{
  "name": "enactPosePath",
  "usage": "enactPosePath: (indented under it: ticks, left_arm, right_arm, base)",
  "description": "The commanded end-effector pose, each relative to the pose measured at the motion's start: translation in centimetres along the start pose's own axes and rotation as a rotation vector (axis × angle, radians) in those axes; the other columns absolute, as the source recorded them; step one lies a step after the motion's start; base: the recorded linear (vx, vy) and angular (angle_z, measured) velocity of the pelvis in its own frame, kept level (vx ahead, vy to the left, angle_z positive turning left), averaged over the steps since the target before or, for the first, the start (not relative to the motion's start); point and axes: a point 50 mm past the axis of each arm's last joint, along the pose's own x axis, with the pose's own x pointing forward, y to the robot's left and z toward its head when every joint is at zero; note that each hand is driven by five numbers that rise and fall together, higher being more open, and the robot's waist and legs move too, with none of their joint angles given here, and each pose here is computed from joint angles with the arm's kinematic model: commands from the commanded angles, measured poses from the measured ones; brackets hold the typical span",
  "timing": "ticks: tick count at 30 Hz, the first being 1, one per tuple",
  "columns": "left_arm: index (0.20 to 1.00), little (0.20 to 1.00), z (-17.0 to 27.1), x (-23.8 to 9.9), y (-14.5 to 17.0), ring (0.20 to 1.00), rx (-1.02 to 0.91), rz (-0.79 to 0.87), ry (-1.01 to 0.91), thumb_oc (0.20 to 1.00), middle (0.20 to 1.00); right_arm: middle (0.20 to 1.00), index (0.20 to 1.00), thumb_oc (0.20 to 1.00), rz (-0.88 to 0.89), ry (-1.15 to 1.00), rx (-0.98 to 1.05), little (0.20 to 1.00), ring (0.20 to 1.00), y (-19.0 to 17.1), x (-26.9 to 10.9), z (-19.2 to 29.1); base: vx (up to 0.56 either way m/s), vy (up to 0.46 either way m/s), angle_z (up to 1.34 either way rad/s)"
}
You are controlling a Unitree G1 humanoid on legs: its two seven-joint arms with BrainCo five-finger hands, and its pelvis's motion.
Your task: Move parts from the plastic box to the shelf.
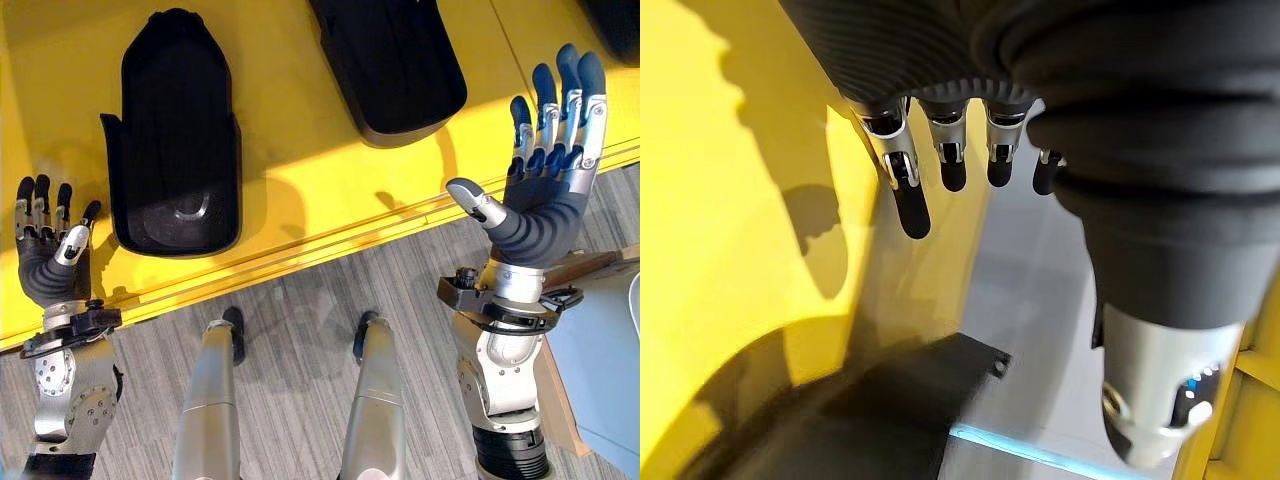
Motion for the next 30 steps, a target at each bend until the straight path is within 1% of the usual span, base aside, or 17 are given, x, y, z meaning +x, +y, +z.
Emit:
enactPosePath:
  ticks: [1, 2, 3, 8, 18, 19, 30]
  left_arm:
    - [1.0, 1.0, -2.2, -0.9, 1.5, 1.0, 0.079, 0.039, 0.123, 1.0, 1.0]
    - [1.0, 1.0, -3.4, -1.6, 2.7, 1.0, 0.096, 0.114, 0.18, 1.0, 1.0]
    - [1.0, 1.0, -3.5, -1.6, 2.8, 1.0, 0.096, 0.12, 0.181, 1.0, 1.0]
    - [1.0, 1.0, -3.9, -1.5, 1.7, 1.0, 0.077, 0.072, 0.195, 1.0, 1.0]
    - [1.0, 1.0, -5.3, -2.0, -1.2, 1.0, 0.017, -0.093, 0.275, 1.0, 1.0]
    - [1.0, 1.0, -5.4, -2.0, -1.8, 1.0, 0.008, -0.128, 0.288, 1.0, 1.0]
    - [1.0, 1.0, -5.9, -2.4, -3.6, 1.0, -0.036, -0.219, 0.328, 1.0, 1.0]
  right_arm:
    - [1.0, 1.0, 1.0, -0.023, -0.13, 0.041, 1.0, 1.0, 0.0, 0.4, 1.9]
    - [1.0, 1.0, 1.0, -0.041, -0.133, 0.047, 1.0, 1.0, -0.1, 0.4, 1.8]
    - [1.0, 1.0, 1.0, -0.039, -0.135, 0.049, 1.0, 1.0, 0.0, 0.5, 1.8]
    - [1.0, 1.0, 1.0, -0.049, -0.133, 0.057, 1.0, 1.0, 0.1, 0.4, 1.7]
    - [1.0, 1.0, 1.0, -0.046, -0.141, 0.067, 1.0, 1.0, 0.5, 0.8, 1.7]
    - [1.0, 1.0, 1.0, -0.045, -0.14, 0.07, 1.0, 1.0, 0.6, 0.8, 1.7]
    - [1.0, 1.0, 1.0, -0.04, -0.134, 0.074, 1.0, 1.0, 0.9, 0.8, 1.5]
  base:
    - [0.0, 0.0, 0.0]
    - [0.0, 0.0, 0.0]
    - [0.0, 0.0, 0.0]
    - [0.0, 0.0, 0.0]
    - [0.0, 0.0, 0.0]
    - [0.0, 0.0, 0.0]
    - [0.0, 0.0, 0.0]
